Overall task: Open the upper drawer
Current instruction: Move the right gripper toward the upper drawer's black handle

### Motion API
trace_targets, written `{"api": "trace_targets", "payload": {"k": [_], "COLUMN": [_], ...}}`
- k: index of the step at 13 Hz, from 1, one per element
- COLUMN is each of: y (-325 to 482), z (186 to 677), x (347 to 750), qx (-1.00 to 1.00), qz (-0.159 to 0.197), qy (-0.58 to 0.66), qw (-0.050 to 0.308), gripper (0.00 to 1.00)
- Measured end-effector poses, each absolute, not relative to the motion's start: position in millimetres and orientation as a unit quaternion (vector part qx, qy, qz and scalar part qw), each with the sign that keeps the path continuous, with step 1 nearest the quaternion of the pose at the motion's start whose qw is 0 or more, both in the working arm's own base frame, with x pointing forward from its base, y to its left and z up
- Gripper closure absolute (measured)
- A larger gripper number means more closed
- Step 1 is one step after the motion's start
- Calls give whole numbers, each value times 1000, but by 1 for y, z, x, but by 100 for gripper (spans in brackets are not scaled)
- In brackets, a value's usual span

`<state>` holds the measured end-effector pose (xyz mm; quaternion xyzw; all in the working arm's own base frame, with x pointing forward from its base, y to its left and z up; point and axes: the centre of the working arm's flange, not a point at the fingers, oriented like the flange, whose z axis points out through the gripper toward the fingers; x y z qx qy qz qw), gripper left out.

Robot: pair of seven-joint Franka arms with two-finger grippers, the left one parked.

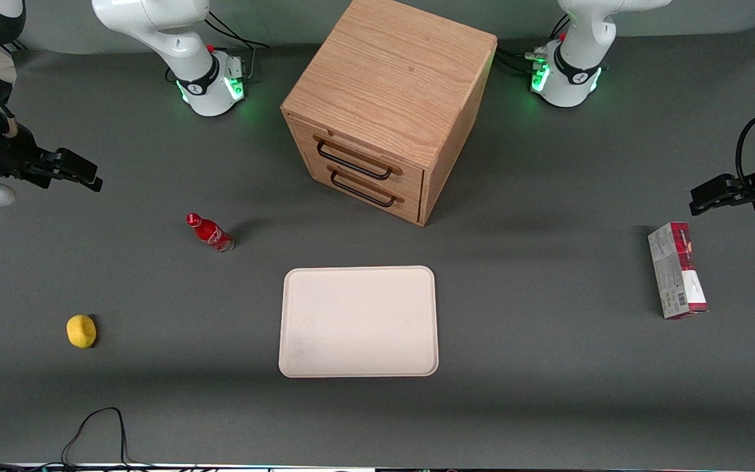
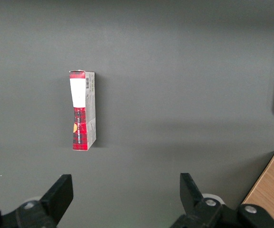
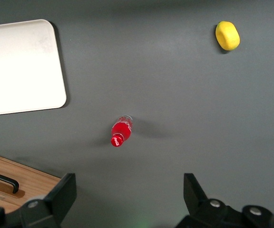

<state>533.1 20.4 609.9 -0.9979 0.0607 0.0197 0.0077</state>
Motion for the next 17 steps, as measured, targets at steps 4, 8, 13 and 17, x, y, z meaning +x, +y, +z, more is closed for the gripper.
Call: {"api": "trace_targets", "payload": {"k": [4,8,13,17], "y": [25,64,156,270], "z": [609,598,577,568], "x": [538,582,594,560], "qx": [-998,-999,-992,-959], "qz": [17,11,23,35], "qy": [62,33,-110,-270], "qw": [26,36,51,76], "gripper": [0,0,0,0]}}
